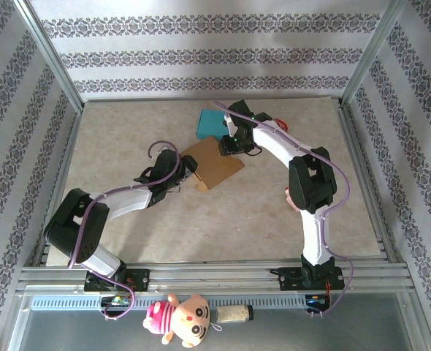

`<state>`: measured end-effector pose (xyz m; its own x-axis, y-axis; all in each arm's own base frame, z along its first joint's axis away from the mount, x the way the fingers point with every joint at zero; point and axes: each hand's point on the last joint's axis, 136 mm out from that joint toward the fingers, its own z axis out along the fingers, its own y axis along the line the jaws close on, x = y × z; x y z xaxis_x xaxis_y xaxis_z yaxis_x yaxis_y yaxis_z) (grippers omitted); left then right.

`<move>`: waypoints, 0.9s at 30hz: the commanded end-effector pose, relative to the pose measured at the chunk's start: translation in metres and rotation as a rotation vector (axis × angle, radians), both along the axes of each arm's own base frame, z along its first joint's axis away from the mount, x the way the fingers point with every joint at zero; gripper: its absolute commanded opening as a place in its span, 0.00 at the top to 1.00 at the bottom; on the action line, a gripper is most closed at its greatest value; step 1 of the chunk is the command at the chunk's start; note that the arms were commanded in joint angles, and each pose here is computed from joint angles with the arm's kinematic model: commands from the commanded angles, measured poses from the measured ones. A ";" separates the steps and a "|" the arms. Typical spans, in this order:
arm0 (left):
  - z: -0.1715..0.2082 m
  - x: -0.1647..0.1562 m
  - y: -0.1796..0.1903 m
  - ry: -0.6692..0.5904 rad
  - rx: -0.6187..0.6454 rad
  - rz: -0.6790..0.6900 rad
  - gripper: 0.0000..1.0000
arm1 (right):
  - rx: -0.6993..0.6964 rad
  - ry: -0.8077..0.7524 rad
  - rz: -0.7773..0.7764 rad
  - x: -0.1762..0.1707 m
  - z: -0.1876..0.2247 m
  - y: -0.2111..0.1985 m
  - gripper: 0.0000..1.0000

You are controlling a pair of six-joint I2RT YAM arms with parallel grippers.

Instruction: Fold the paper box

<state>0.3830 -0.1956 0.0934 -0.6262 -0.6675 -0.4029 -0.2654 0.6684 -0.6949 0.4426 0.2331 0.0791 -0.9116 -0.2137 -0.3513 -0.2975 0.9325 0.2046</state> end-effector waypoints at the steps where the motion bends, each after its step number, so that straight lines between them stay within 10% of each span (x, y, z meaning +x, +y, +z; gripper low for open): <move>1: -0.015 0.000 -0.005 0.013 0.006 -0.028 0.45 | -0.129 0.018 0.028 -0.009 -0.035 -0.012 0.48; 15: -0.024 0.008 -0.009 0.018 -0.001 -0.039 0.45 | 0.087 -0.082 -0.027 0.008 0.035 0.005 0.41; 27: -0.033 0.004 -0.014 0.025 -0.044 -0.071 0.45 | 0.136 0.089 -0.056 -0.007 -0.035 0.008 0.69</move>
